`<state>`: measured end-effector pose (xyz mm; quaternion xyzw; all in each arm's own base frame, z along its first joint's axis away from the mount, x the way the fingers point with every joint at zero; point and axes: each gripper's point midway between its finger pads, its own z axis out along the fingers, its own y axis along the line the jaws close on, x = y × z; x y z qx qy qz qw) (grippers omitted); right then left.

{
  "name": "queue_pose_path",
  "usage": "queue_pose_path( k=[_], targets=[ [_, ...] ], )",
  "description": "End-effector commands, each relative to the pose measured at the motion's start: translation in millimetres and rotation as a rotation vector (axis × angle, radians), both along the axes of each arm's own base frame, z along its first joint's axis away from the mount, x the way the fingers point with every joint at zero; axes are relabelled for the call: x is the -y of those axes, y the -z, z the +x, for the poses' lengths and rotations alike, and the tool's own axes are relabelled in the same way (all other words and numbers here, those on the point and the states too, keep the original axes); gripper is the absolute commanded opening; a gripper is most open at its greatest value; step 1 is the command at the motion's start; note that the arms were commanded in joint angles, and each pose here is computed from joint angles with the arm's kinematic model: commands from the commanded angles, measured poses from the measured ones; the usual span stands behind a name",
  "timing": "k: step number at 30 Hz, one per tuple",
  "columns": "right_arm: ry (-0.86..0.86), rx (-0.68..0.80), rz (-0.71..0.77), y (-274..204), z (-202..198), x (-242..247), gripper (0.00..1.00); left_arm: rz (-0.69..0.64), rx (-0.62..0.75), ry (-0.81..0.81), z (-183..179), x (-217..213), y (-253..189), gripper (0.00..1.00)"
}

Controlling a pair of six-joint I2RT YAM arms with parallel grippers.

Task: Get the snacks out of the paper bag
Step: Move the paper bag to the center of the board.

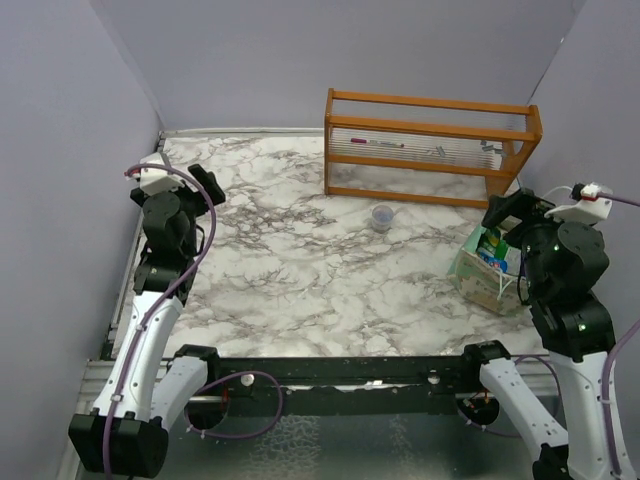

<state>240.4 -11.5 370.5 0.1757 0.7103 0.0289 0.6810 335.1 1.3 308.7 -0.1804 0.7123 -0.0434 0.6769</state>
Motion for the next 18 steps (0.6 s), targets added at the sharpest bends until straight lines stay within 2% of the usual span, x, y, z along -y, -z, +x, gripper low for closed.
queue_pose_path(
  k=[1, 7, 14, 18],
  targets=[
    [0.098, -0.144, 0.102, 41.1, -19.2, 12.4, 0.99, -0.032, 0.152, -0.070, 4.5, -13.1, -30.2, 0.99],
    [0.174, -0.249, 0.170, 60.2, -47.0, 20.8, 0.99, -0.047, 0.201, -0.089, 6.2, -17.0, -37.8, 0.99],
    [0.141, -0.347, 0.218, 67.7, -82.5, 13.0, 0.99, -0.069, 0.241, -0.092, 6.6, -17.5, -47.1, 0.99],
    [0.160, -0.387, 0.293, 69.5, -110.0, 10.8, 0.99, -0.079, 0.250, -0.091, 6.9, -17.3, -49.5, 0.98]
  ],
)
